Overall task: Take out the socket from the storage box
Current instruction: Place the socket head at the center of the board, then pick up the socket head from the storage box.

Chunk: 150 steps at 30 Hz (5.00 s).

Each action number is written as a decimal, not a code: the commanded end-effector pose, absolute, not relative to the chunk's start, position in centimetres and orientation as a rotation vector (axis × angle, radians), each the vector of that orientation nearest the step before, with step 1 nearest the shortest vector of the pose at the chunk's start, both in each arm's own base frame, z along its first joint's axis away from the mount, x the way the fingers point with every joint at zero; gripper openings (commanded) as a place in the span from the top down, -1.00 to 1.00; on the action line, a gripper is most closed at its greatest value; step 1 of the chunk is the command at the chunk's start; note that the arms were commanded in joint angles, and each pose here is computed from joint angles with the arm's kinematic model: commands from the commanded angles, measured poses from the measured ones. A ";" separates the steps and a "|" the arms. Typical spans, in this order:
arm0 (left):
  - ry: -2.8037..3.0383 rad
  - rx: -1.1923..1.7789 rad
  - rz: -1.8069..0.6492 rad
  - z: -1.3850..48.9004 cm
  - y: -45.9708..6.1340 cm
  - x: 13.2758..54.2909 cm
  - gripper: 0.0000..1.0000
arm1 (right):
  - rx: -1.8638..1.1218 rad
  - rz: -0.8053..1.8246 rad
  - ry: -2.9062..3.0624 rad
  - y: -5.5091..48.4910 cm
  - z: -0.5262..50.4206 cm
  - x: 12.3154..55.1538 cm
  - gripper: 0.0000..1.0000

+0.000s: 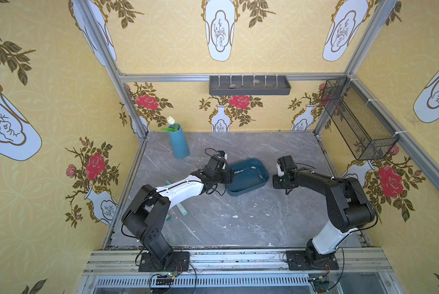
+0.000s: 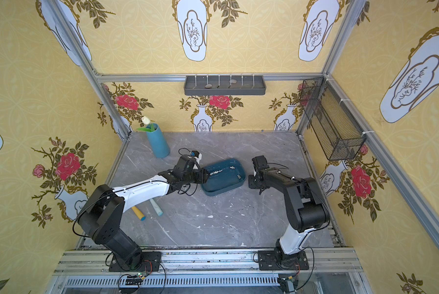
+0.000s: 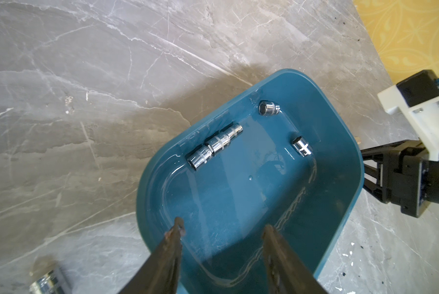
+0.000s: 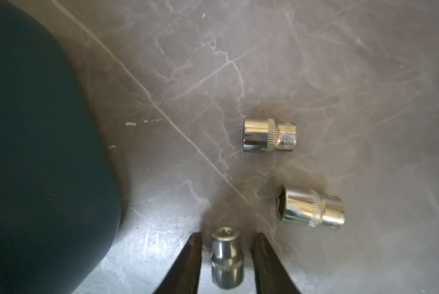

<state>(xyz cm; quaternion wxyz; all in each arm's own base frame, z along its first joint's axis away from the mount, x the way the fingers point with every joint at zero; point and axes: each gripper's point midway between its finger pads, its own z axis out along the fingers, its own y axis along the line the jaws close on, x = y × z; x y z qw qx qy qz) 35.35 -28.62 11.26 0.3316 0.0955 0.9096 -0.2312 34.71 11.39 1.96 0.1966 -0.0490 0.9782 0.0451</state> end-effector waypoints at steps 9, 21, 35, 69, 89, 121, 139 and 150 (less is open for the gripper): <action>2.440 0.264 -0.576 11.5 -30.5 34.2 -0.21 | -0.084 0.213 2.600 12.6 8.6 37.1 -0.03; 2.596 0.113 -0.501 8.6 -32.8 34.2 -0.30 | -0.215 0.519 2.501 18.9 12.8 40.5 -0.13; 2.650 -0.018 -0.341 5.9 -32.8 36.7 -0.50 | -0.267 0.551 2.588 22.7 8.8 41.6 -0.13; 2.539 -0.075 -0.115 3.4 -30.8 40.7 0.00 | -0.228 0.637 2.648 24.9 8.3 35.6 0.34; 2.517 0.128 -0.242 2.8 -29.5 40.8 0.06 | -0.196 0.542 2.603 21.4 11.2 38.9 -0.09; 2.472 -0.012 -0.096 2.1 -28.1 43.1 0.10 | -0.222 0.603 2.725 23.9 5.5 37.3 0.29; 2.379 0.226 -0.329 3.8 -30.4 42.8 0.08 | -0.246 0.569 2.716 23.5 5.8 37.4 0.35; 2.384 0.119 -0.229 4.0 -28.6 44.0 0.03 | -0.253 0.562 2.722 23.4 5.5 37.2 0.37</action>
